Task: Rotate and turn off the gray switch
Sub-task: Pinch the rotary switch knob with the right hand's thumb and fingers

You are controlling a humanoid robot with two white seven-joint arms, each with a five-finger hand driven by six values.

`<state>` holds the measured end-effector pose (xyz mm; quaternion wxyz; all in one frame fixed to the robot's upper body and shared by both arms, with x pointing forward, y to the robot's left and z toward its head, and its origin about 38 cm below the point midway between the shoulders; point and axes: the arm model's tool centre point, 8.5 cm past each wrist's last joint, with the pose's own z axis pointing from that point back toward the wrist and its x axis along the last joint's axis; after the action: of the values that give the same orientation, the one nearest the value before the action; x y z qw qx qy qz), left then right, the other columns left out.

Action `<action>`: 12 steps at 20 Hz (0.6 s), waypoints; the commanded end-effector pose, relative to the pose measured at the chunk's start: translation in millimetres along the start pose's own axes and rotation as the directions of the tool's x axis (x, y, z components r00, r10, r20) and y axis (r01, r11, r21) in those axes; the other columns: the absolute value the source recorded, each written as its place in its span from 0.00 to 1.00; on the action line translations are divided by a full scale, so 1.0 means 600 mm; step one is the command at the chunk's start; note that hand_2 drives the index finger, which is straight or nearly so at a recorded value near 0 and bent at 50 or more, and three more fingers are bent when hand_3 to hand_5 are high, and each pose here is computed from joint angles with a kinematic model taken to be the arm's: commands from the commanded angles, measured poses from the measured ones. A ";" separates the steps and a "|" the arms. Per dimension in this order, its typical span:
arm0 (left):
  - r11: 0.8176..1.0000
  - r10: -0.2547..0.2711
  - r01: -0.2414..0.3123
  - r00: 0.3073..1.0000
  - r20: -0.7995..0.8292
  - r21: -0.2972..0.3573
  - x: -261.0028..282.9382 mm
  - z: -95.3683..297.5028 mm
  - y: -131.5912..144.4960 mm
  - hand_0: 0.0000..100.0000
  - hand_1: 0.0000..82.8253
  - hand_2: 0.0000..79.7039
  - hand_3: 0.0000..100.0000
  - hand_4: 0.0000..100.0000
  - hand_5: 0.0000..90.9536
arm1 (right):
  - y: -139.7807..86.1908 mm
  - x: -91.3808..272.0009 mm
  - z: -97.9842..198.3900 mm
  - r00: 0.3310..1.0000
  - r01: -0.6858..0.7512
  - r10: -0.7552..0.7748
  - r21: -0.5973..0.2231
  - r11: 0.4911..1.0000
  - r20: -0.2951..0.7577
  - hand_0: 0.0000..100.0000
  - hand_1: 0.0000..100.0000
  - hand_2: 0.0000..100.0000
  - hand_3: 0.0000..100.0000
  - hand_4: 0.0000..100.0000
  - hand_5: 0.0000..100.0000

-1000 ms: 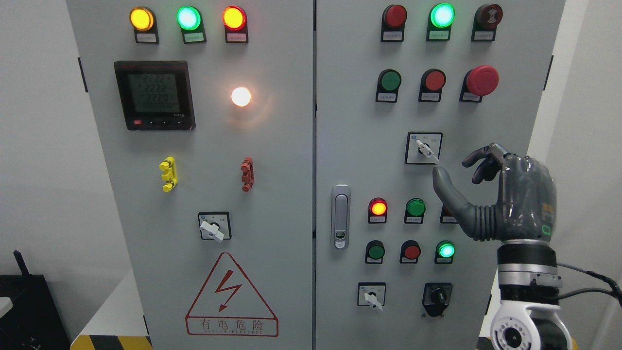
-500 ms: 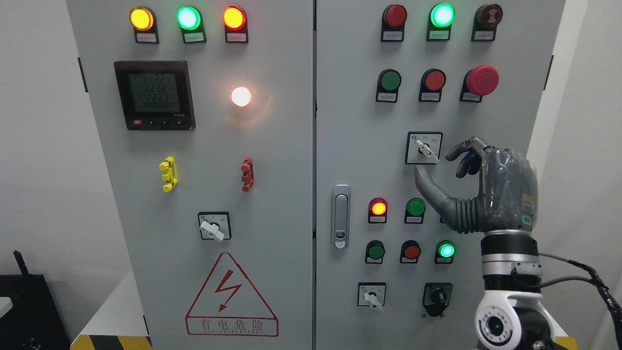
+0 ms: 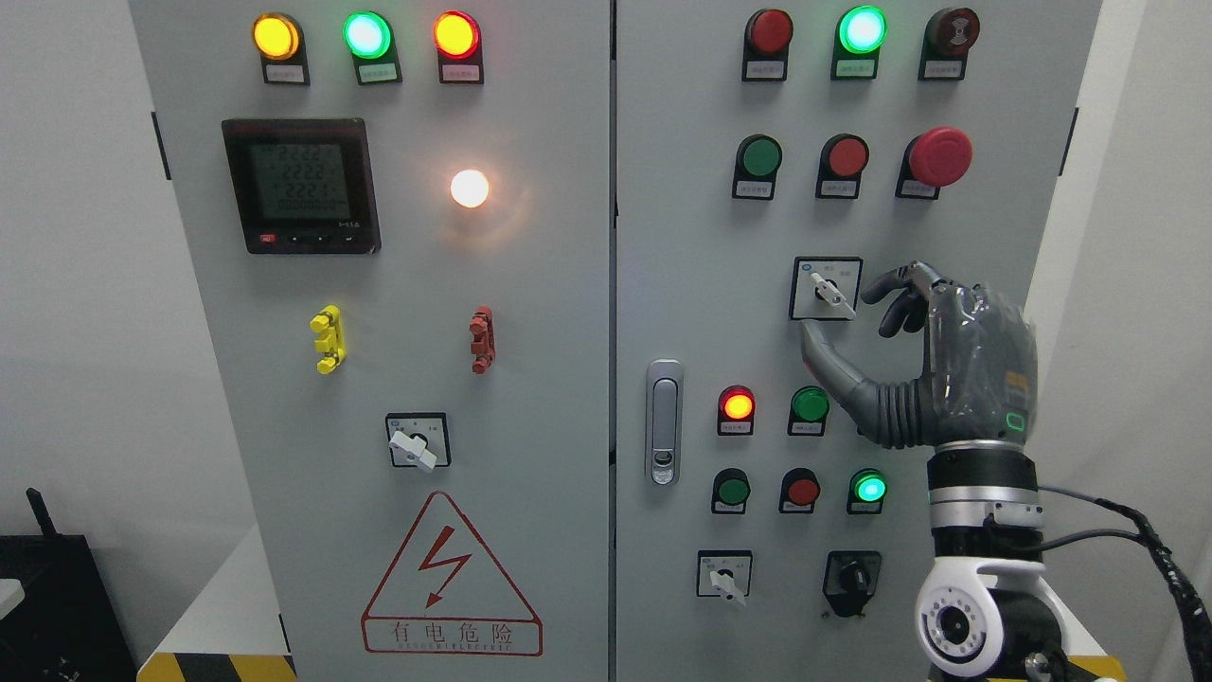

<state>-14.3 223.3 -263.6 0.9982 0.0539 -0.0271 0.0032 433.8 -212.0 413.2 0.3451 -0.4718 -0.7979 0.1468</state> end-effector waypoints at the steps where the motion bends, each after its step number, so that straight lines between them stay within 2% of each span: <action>1: 1.000 0.022 -0.022 0.999 -0.026 0.002 -0.014 0.002 0.000 0.12 0.47 0.00 0.00 0.00 0.00 | 0.007 0.000 -0.004 1.000 -0.002 0.002 0.005 1.000 -0.009 0.11 0.42 0.52 0.77 0.76 0.97; 12: 1.000 0.022 -0.022 0.999 -0.026 0.002 -0.014 0.002 0.000 0.12 0.47 0.00 0.00 0.00 0.00 | 0.009 -0.002 -0.013 1.000 -0.007 0.007 0.008 1.000 -0.022 0.15 0.38 0.56 0.78 0.78 0.96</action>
<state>-14.3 222.9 -263.7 0.9983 0.0512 -0.0271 0.0031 438.4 -211.4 415.2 0.3504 -0.4738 -0.7948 0.1448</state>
